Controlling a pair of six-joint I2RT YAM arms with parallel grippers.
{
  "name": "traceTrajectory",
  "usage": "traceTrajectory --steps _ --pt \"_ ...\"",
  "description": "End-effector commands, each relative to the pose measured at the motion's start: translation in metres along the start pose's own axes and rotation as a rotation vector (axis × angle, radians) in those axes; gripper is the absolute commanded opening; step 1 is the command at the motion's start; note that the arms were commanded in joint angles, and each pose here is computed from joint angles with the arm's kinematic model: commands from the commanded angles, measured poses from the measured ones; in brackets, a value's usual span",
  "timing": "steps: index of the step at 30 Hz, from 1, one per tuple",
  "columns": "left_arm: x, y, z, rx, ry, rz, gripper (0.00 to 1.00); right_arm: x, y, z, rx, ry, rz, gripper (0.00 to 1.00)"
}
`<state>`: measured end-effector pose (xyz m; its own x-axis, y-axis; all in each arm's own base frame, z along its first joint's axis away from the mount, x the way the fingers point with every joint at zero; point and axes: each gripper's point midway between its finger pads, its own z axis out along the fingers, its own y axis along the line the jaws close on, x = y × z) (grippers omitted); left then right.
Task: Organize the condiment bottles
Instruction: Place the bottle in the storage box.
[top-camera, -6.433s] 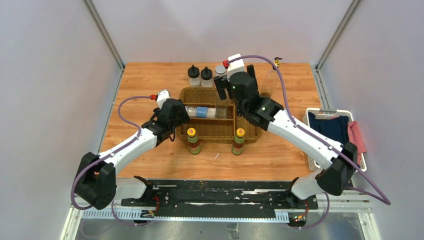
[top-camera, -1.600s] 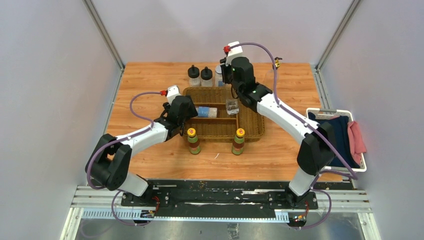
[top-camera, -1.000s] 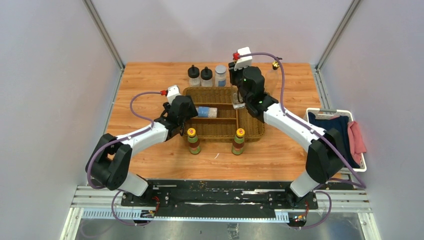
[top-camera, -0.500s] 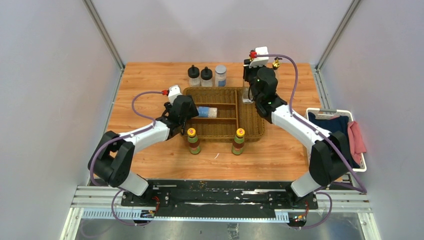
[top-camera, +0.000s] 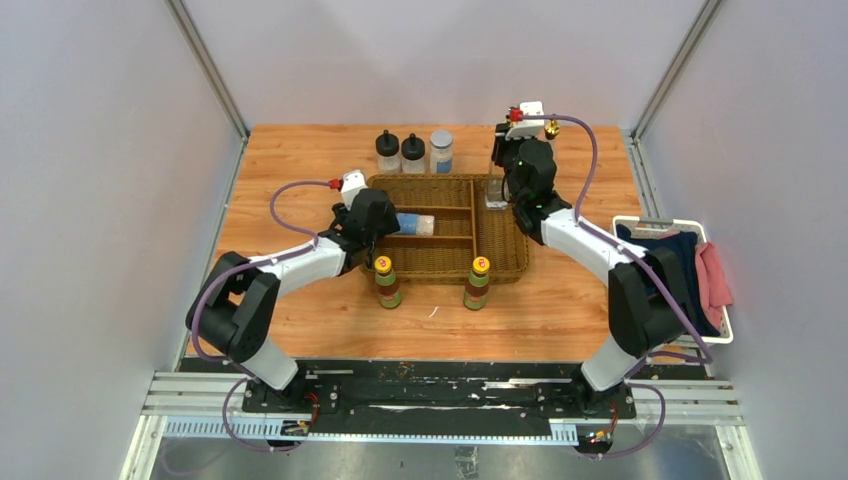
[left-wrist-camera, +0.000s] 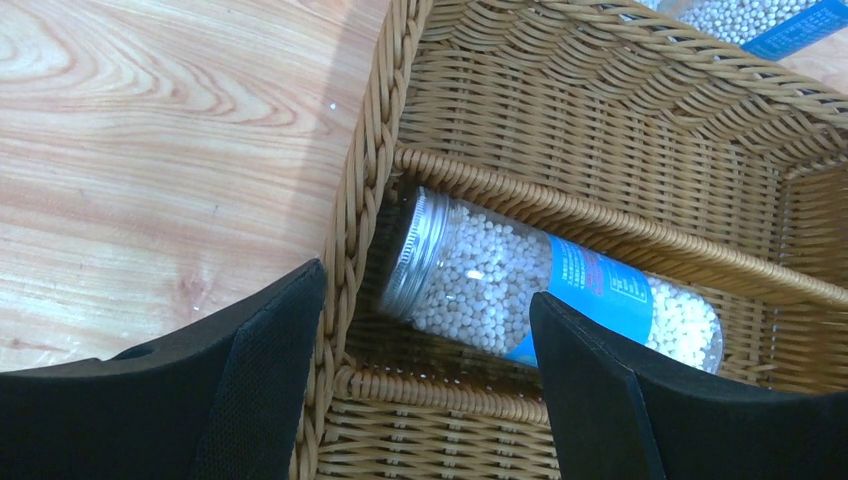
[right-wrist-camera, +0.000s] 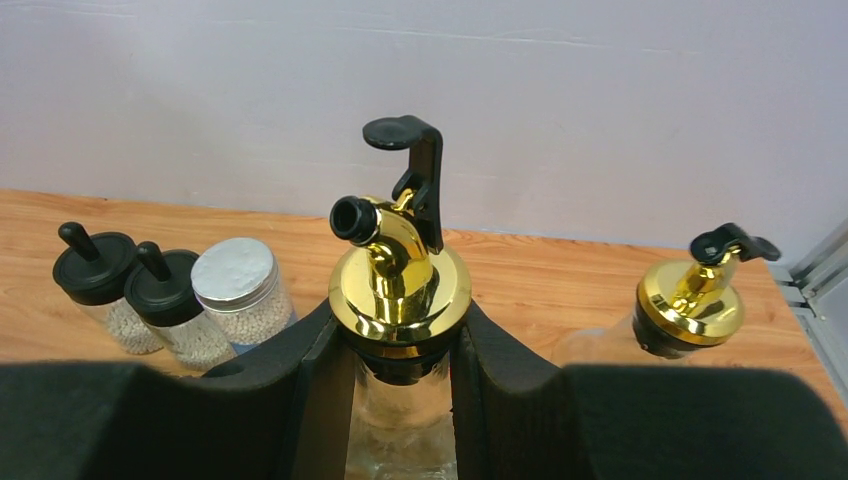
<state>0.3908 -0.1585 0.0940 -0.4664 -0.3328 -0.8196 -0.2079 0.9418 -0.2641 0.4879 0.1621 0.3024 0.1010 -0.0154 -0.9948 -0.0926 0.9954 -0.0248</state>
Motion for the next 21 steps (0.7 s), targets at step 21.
traceTrajectory --steps 21 --pt "-0.011 0.015 0.021 -0.089 -0.039 -0.092 0.78 -0.015 0.036 0.022 -0.095 -0.131 0.144 0.0"
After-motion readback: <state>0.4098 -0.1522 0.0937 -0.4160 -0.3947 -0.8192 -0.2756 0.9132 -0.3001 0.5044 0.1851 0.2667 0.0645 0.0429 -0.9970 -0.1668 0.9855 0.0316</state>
